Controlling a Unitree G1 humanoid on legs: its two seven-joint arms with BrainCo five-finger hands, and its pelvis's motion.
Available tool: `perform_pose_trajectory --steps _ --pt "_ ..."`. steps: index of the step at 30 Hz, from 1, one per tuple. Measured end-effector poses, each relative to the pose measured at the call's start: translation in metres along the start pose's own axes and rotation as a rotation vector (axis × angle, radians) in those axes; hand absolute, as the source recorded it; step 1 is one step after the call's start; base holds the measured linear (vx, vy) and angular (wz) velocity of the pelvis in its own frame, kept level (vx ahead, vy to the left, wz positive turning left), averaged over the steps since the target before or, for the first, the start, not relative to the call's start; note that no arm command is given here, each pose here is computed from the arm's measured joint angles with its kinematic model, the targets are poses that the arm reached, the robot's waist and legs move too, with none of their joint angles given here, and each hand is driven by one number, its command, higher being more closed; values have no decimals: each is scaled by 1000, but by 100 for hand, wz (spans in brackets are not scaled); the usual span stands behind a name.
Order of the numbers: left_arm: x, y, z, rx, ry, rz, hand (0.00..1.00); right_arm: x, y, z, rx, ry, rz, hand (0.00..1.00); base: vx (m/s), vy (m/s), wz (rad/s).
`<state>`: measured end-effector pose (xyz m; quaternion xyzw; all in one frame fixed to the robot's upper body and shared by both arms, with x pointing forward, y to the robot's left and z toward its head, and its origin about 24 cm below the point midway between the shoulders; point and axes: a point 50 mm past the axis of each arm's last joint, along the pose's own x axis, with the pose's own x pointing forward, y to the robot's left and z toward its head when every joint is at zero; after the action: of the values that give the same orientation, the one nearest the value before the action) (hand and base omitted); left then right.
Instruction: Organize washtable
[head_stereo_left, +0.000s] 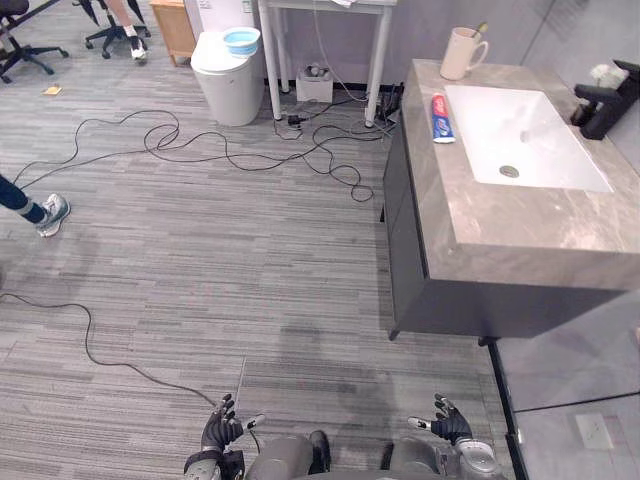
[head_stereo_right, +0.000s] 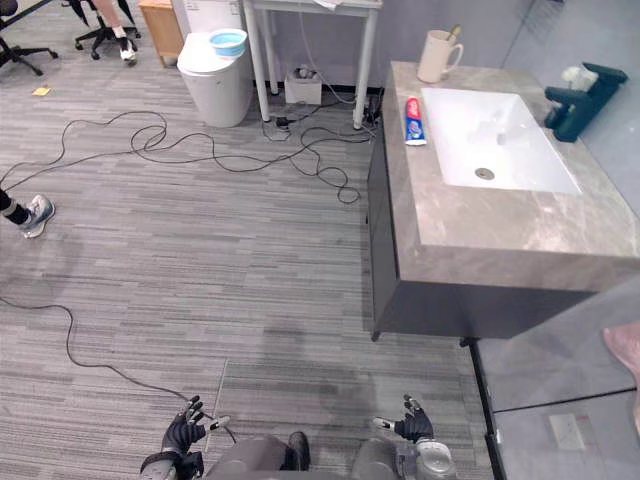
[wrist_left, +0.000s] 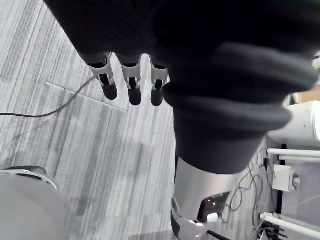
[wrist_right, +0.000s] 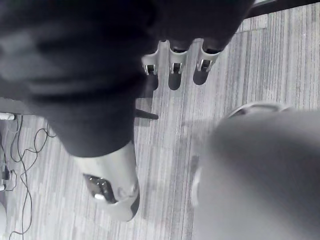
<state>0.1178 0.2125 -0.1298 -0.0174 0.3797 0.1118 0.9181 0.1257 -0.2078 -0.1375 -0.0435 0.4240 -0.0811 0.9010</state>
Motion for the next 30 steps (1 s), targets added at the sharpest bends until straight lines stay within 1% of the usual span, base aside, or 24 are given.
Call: perform_pose_trajectory --steps 3,6,9,11,14,17,19,20,21,23,26,30 --pt "0 -1 -1 6 6 -4 0 -7 -2 -15 6 36 -9 0 372 -71 84" --pt "0 2 -1 -8 6 12 0 -11 0 -22 20 56 -11 0 689 -190 84" --pt "0 -14 7 -58 -37 -11 0 -10 -8 -12 6 6 -26 0 534 -135 4" --pt "-1 -20 6 -84 -40 -22 0 -10 -4 -7 16 -10 -17 0 584 -92 -59" --pt "1 -30 19 -103 -90 -50 0 -16 -5 -24 70 52 -38 0 392 2 -62" --pt "3 -32 22 -100 -99 -71 0 -19 -4 -31 100 70 -51 0 319 154 -62" --pt "2 -38 21 -101 -93 -88 0 -19 -11 -32 110 70 -78 0 278 279 -46" --pt "1 -39 16 -108 -79 -86 0 -20 -20 -33 93 72 -103 0 292 363 -66" --pt "0 -38 12 -108 -63 -82 0 -19 -20 -32 93 71 -104 0 310 370 -89" --pt "-2 -29 6 -95 -46 -61 0 -16 -3 -26 97 54 -61 0 310 331 -70" --pt "-3 -23 4 -82 -39 -49 0 -16 9 -22 96 37 -27 0 286 254 -67" --pt "-4 -23 4 -77 -42 -51 0 -16 16 -12 90 -4 -8 0 267 144 -98"
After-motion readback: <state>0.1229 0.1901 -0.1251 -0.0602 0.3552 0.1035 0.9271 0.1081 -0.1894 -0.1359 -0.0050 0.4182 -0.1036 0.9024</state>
